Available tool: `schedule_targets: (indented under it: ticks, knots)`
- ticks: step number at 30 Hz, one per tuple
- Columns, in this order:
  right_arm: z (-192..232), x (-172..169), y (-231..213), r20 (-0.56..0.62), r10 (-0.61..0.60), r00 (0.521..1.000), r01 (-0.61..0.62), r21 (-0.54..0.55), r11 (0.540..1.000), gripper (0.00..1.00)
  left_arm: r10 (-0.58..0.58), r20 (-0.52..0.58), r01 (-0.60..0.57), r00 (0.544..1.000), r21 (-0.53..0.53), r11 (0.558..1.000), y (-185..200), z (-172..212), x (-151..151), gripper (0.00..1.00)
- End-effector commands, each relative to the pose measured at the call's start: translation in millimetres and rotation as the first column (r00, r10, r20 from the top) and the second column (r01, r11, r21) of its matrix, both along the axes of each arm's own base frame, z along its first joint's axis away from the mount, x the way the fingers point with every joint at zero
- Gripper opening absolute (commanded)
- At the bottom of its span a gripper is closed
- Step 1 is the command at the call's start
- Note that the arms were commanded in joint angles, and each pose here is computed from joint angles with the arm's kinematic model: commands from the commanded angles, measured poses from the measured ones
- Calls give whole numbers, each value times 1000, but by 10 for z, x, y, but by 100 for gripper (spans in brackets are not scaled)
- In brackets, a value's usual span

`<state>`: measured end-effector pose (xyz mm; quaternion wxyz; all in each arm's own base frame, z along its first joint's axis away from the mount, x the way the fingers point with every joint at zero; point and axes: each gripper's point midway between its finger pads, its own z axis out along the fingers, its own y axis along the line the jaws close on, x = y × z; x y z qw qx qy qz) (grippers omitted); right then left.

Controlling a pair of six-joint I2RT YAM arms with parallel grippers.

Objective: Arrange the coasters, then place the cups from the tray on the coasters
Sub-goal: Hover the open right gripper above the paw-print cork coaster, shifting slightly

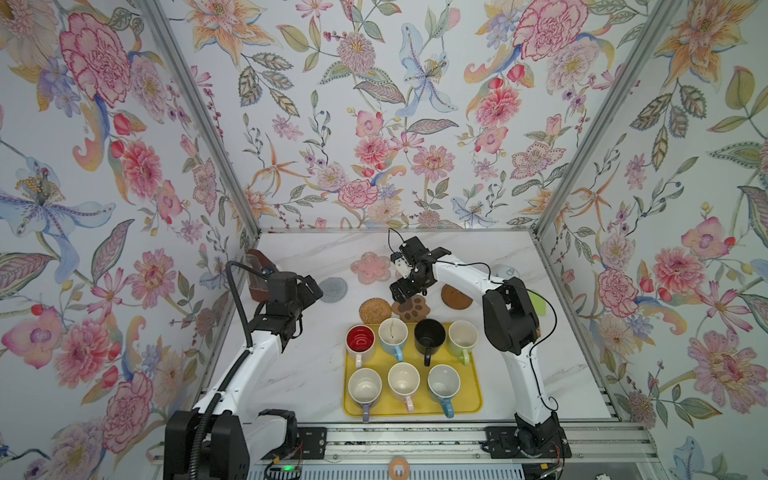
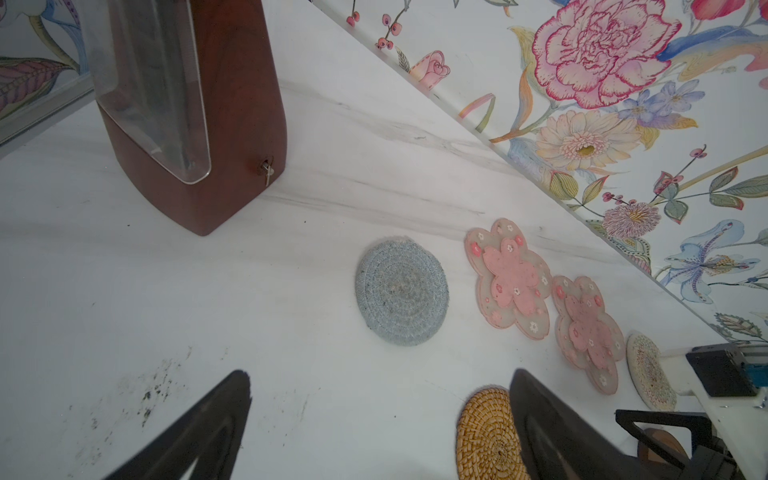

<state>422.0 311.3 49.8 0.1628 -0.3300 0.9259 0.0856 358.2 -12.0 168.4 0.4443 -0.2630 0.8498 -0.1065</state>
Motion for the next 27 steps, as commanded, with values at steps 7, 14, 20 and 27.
schedule_targets:
  ticks: [7,14,20,27]
  knots:
    - [-217,-138,19,-43,41,998,-45,-90,995,99,7,17,-7,1000,-16,1000,24,101,-20,99]
    - [-288,-189,25,-48,44,998,-50,-121,991,99,7,23,-7,1000,-21,1000,21,106,-39,99]
    - [-348,-200,-42,-46,17,999,-25,-161,987,99,8,27,-8,1000,-20,1000,27,121,-46,99]
    - [-409,-122,-253,-25,-64,998,57,-221,974,99,9,33,-9,999,-23,1000,26,147,-47,99]
